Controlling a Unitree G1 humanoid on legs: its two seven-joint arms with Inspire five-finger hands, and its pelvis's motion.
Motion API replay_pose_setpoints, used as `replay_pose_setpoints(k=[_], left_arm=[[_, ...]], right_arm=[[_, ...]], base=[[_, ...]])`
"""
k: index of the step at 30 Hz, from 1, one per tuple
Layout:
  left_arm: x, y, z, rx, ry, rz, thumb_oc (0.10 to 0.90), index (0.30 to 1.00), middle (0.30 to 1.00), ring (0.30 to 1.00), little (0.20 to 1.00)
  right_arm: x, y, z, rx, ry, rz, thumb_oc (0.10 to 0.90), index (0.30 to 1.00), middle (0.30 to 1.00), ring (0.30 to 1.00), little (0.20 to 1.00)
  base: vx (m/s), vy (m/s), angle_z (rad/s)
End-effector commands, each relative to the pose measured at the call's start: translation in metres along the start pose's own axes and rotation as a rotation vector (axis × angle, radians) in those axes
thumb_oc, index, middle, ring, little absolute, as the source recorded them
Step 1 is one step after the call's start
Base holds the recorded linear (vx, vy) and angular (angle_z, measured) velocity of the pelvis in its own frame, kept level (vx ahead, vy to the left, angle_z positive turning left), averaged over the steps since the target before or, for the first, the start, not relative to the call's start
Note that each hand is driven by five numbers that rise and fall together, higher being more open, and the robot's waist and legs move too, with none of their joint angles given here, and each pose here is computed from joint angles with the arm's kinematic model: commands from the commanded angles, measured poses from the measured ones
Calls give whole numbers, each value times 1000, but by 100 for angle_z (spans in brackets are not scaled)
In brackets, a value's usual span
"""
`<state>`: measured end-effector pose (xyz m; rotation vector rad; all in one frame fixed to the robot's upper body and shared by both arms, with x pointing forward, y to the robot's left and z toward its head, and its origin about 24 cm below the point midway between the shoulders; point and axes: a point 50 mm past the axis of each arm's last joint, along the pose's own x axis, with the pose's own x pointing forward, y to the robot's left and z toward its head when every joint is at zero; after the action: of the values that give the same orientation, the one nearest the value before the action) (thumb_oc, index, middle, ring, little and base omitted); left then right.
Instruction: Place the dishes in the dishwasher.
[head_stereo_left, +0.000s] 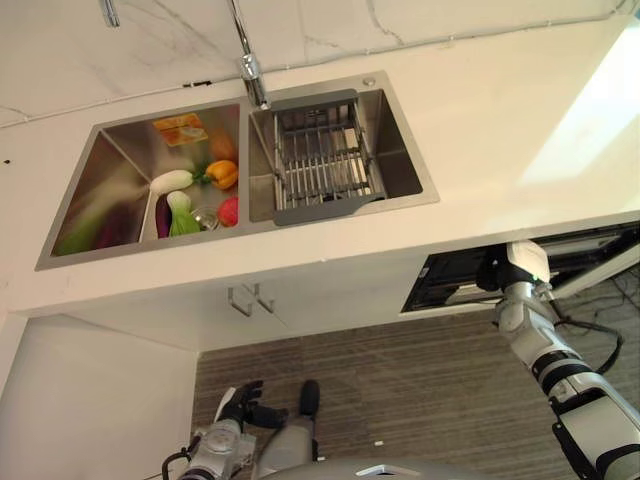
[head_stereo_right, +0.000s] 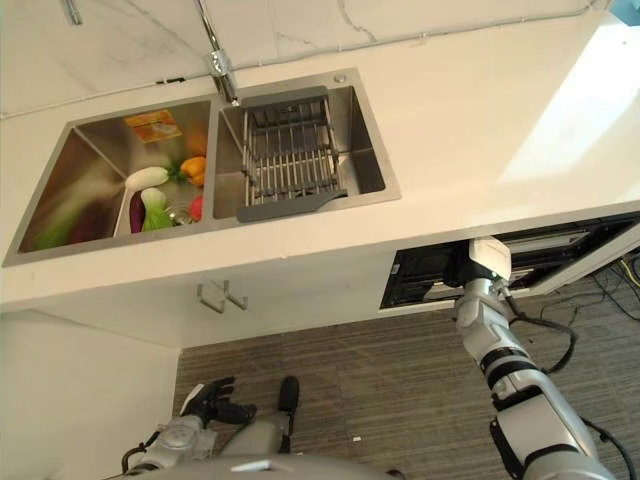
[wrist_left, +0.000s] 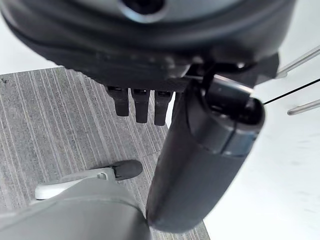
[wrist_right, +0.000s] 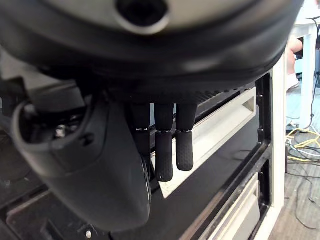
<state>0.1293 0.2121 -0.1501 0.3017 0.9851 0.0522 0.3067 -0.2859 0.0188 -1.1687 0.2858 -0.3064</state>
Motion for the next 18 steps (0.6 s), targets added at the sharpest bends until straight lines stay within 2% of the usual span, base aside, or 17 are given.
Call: replay_pose_setpoints(k=[1, 2, 3, 5, 6, 7, 8, 9, 11, 14, 16, 18], left_arm=[[-6, 23, -35, 132, 166, 74, 800, 900, 900, 900, 900], [-6, 23, -35, 131, 167, 76, 800, 900, 900, 900, 900], [-6, 25, -35, 129, 169, 83, 800, 900, 900, 900, 900], [-5, 28, -31, 136, 160, 95, 800, 900, 900, 900, 900], [-4, 29, -29, 137, 153, 98, 800, 900, 900, 900, 900], [-3, 29, -25, 132, 137, 100, 800, 900, 900, 900, 900], [0, 29, -12, 121, 72, 101, 800, 900, 900, 900, 900], [0, 29, -12, 120, 73, 102, 800, 900, 900, 900, 900], [2, 31, -3, 87, 39, 108, 800, 900, 900, 900, 900], [5, 34, 11, 18, -5, 113, 800, 900, 900, 900, 900], [5, 33, 12, -38, -2, 98, 800, 900, 900, 900, 900], [5, 32, 11, -65, -4, 85, 800, 900, 900, 900, 900]], right_arm=[[-17, -62, 188, 295, -781, -210, 400, 300, 300, 300, 300], [-18, -62, 188, 296, -782, -208, 400, 300, 300, 300, 300], [-31, -61, 205, 319, -868, -189, 442, 364, 364, 364, 364], [-72, -65, 248, 353, -1136, -129, 566, 549, 549, 549, 549], [-92, -68, 262, 380, -1246, -99, 776, 865, 865, 865, 865], [-111, -69, 274, 393, -1348, -63, 800, 900, 900, 900, 900], [-136, -67, 286, 409, -1471, 10, 800, 900, 900, 900, 900], [-136, -67, 286, 409, -1472, 12, 800, 900, 900, 900, 900], [-146, -49, 288, 431, -1476, 144, 800, 900, 900, 900, 900], [-135, 11, 260, 426, -1248, 416, 800, 900, 900, 900, 900], [-129, 61, 216, 316, -1037, 542, 800, 900, 900, 900, 900], [-131, 97, 169, 260, -847, 653, 800, 900, 900, 900, 900]], base=[[29, 76, -7], [24, 65, -11], [19, 25, -19], [25, 45, -36], [33, 40, -50], [45, 41, -42], [34, 37, -29], [23, 38, -8], [17, 48, 11], [31, 70, 14], [55, 114, 23], [61, 178, 14]])
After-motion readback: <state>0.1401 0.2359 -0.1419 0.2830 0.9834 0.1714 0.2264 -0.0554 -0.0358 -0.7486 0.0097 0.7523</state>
